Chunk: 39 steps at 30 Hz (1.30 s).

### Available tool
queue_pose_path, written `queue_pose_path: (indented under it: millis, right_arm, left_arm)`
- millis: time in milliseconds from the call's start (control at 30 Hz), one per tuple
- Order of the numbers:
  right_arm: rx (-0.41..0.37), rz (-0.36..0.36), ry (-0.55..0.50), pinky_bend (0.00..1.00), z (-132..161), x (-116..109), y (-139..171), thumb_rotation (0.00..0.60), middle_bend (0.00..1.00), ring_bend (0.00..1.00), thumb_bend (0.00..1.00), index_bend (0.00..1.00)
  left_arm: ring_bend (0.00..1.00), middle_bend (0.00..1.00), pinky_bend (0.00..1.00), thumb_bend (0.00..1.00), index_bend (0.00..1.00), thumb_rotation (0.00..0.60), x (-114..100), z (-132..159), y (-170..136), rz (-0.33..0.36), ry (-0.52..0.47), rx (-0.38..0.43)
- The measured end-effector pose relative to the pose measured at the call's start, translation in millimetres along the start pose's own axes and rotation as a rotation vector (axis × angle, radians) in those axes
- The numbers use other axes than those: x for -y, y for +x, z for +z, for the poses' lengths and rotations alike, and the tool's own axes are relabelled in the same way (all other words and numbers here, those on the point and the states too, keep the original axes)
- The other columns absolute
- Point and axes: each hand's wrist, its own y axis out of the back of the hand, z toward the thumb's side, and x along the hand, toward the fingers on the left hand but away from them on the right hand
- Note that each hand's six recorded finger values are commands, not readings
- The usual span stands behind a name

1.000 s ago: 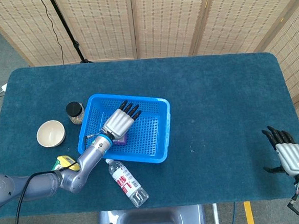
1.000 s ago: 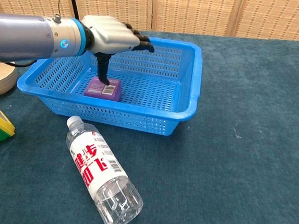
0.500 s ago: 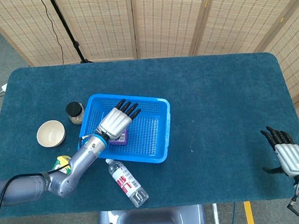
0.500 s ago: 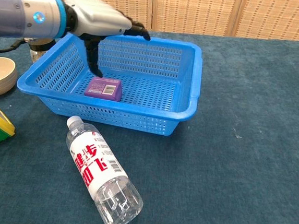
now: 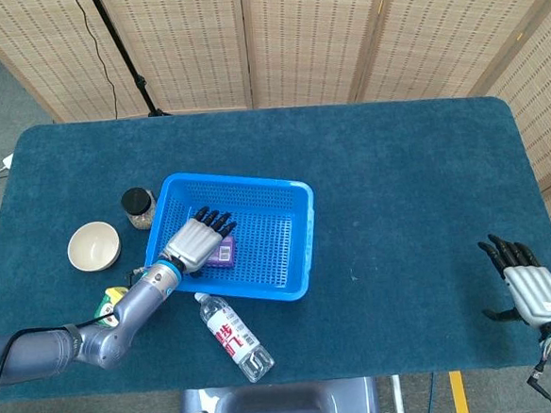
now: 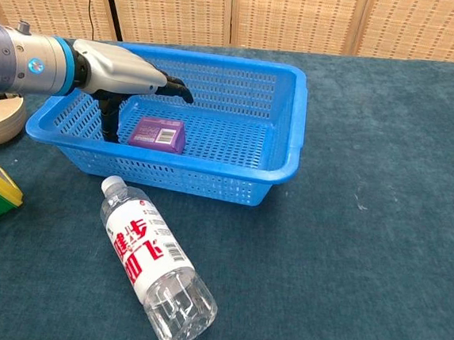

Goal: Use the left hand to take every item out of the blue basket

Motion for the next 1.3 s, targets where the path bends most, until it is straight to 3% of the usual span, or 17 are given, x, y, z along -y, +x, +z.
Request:
queue_pose_path:
  millis: [100,200,267,400,467,633,933,1133,1300]
  right_arm:
    - [0.0,0.002,0.001,0.0,0,1,0,0.6,0.0,0.0,0.0,0.0]
    - [0.004,0.003,0.001,0.0,-1,1,-1,0.6,0.0,0.0,0.0,0.0]
    - [0.005,0.006,0.0,0.0,-1,1,-1,0.6,0.0,0.0,0.0,0.0]
    - [0.004,0.008,0.0,0.0,-1,2,-2,0.6,0.0,0.0,0.0,0.0]
    - [0.004,0.009,-0.001,0.0,-1,2,-2,0.6,0.0,0.0,0.0,0.0]
    - [0.0,0.007,-0.004,0.0,0,2,-2,0.6,0.0,0.0,0.0,0.0]
    - [-0.01,0.007,-0.007,0.0,3,1,1,0.6,0.0,0.0,0.0,0.0]
    - [-0.026,0.003,-0.014,0.0,6,-1,4,0.6,0.0,0.0,0.0,0.0]
    - [-0.04,0.0,-0.019,0.0,9,-2,7,0.6,0.0,0.0,0.0,0.0]
  left_arm:
    - [0.0,0.0,0.12,0.14,0.0,0.6,5,2,6,-0.007,-0.019,0.003]
    - [0.03,0.0,0.32,0.24,0.01,0.6,11,3,13,-0.017,-0.035,0.001]
    - [0.12,0.01,0.43,0.31,0.09,0.6,13,5,18,-0.015,-0.049,-0.002]
    - [0.38,0.26,0.57,0.43,0.46,0.6,14,7,25,0.002,-0.079,-0.001]
    - [0.44,0.34,0.61,0.46,0.55,0.6,14,9,27,0.011,-0.085,0.006]
    - [0.47,0.37,0.63,0.48,0.6,0.6,6,11,26,0.064,-0.087,0.018]
    - [0.46,0.37,0.63,0.47,0.6,0.6,-32,0,4,0.216,-0.146,0.032]
    - [0.46,0.37,0.63,0.47,0.6,0.6,-58,-30,-37,0.31,-0.18,0.009]
    - [0.45,0.37,0.63,0.47,0.6,0.6,-57,-73,-82,0.358,-0.231,-0.058]
